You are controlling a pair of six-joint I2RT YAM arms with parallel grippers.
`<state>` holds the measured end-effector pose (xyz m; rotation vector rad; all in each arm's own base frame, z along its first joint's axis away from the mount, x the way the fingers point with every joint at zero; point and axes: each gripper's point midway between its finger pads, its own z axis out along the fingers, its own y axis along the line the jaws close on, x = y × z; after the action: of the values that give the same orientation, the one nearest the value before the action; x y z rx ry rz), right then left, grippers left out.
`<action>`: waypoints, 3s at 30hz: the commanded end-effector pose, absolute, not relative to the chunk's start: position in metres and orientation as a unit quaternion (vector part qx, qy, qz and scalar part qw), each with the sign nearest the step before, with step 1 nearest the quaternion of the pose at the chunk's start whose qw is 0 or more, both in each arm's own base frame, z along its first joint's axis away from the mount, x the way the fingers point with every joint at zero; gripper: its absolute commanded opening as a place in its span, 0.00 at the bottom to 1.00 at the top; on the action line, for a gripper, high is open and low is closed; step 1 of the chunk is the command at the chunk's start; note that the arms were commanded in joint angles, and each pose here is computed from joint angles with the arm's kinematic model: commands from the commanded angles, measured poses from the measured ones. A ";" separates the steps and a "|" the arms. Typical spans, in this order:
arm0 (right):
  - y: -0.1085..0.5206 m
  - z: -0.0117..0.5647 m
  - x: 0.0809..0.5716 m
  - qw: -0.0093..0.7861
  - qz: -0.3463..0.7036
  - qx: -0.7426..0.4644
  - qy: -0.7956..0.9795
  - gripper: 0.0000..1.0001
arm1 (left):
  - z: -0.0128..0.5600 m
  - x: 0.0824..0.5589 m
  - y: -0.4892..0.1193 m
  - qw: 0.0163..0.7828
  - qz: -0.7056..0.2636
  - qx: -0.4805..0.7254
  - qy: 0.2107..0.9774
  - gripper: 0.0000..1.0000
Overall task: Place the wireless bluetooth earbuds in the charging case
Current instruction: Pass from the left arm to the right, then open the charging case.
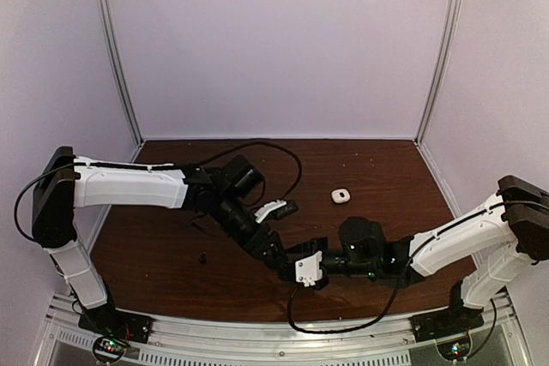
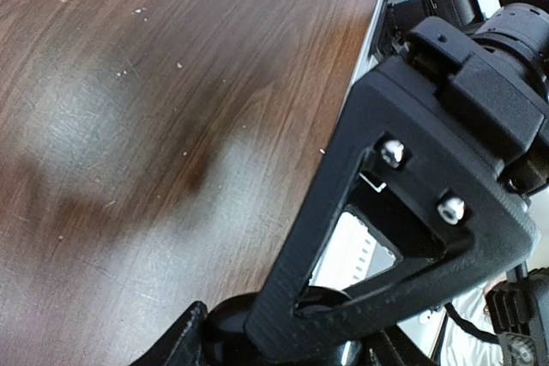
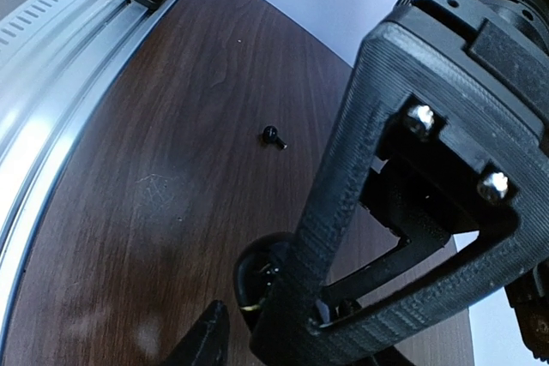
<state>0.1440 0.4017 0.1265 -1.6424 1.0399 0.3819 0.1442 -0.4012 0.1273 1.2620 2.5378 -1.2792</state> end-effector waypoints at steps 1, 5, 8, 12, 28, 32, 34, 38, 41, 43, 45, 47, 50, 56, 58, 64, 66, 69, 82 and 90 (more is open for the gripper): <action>0.406 0.125 0.143 0.547 0.146 -0.700 0.435 0.40 | 0.138 0.142 -0.413 0.018 -0.431 0.425 0.796 0.34; 0.406 0.125 0.142 0.548 0.143 -0.702 0.432 0.32 | 0.137 0.141 -0.414 0.015 -0.429 0.426 0.796 0.34; 0.406 0.124 0.142 0.546 0.141 -0.704 0.432 0.28 | 0.138 0.142 -0.415 0.015 -0.431 0.426 0.795 0.34; 0.405 0.124 0.141 0.548 0.139 -0.702 0.433 0.23 | 0.140 0.142 -0.416 0.016 -0.432 0.426 0.795 0.37; 0.398 0.142 0.146 0.578 0.146 -0.665 0.449 0.15 | 0.193 0.174 -0.398 0.113 -0.454 0.416 0.780 0.98; 0.395 0.153 0.151 0.596 0.153 -0.642 0.457 0.14 | 0.220 0.187 -0.389 0.182 -0.443 0.419 0.771 0.98; 0.391 0.167 0.153 0.613 0.174 -0.618 0.460 0.14 | 0.238 0.197 -0.382 0.245 -0.433 0.415 0.762 0.98; 0.384 0.209 0.159 0.648 0.243 -0.555 0.461 0.14 | 0.278 0.213 -0.353 0.405 -0.409 0.383 0.723 0.98; 0.379 0.238 0.158 0.659 0.298 -0.520 0.454 0.14 | 0.300 0.204 -0.339 0.480 -0.420 0.386 0.666 0.98; 0.376 0.254 0.154 0.663 0.335 -0.499 0.447 0.14 | 0.310 0.191 -0.333 0.503 -0.427 0.406 0.632 0.98; 0.371 0.268 0.148 0.664 0.370 -0.481 0.438 0.14 | 0.315 0.183 -0.330 0.514 -0.433 0.418 0.612 0.98; 0.368 0.280 0.141 0.661 0.401 -0.467 0.428 0.14 | 0.318 0.173 -0.332 0.516 -0.436 0.441 0.591 0.98; 0.364 0.292 0.131 0.651 0.441 -0.455 0.417 0.14 | 0.322 0.153 -0.341 0.524 -0.433 0.479 0.556 0.98; 0.359 0.302 0.119 0.630 0.489 -0.443 0.409 0.13 | 0.326 0.122 -0.366 0.535 -0.424 0.535 0.498 0.87; 0.358 0.300 0.118 0.628 0.492 -0.442 0.411 0.12 | 0.326 0.119 -0.374 0.533 -0.422 0.541 0.495 0.84; 0.359 0.295 0.116 0.619 0.497 -0.446 0.415 0.10 | 0.330 0.122 -0.394 0.524 -0.424 0.540 0.504 0.73; 0.359 0.294 0.115 0.617 0.497 -0.447 0.414 0.10 | 0.333 0.124 -0.398 0.522 -0.429 0.534 0.509 0.72; 0.359 0.293 0.114 0.617 0.498 -0.448 0.412 0.10 | 0.331 0.130 -0.404 0.519 -0.428 0.527 0.520 0.69; 0.357 0.290 0.110 0.614 0.502 -0.454 0.406 0.03 | 0.345 0.147 -0.403 0.533 -0.419 0.486 0.551 0.58; 0.354 0.287 0.110 0.616 0.500 -0.451 0.408 0.02 | 0.353 0.159 -0.398 0.551 -0.406 0.459 0.567 0.57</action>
<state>0.1165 0.3585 0.2789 -1.0499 0.9853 1.1275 0.1446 -0.4042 0.3219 1.2012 1.3773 -0.9904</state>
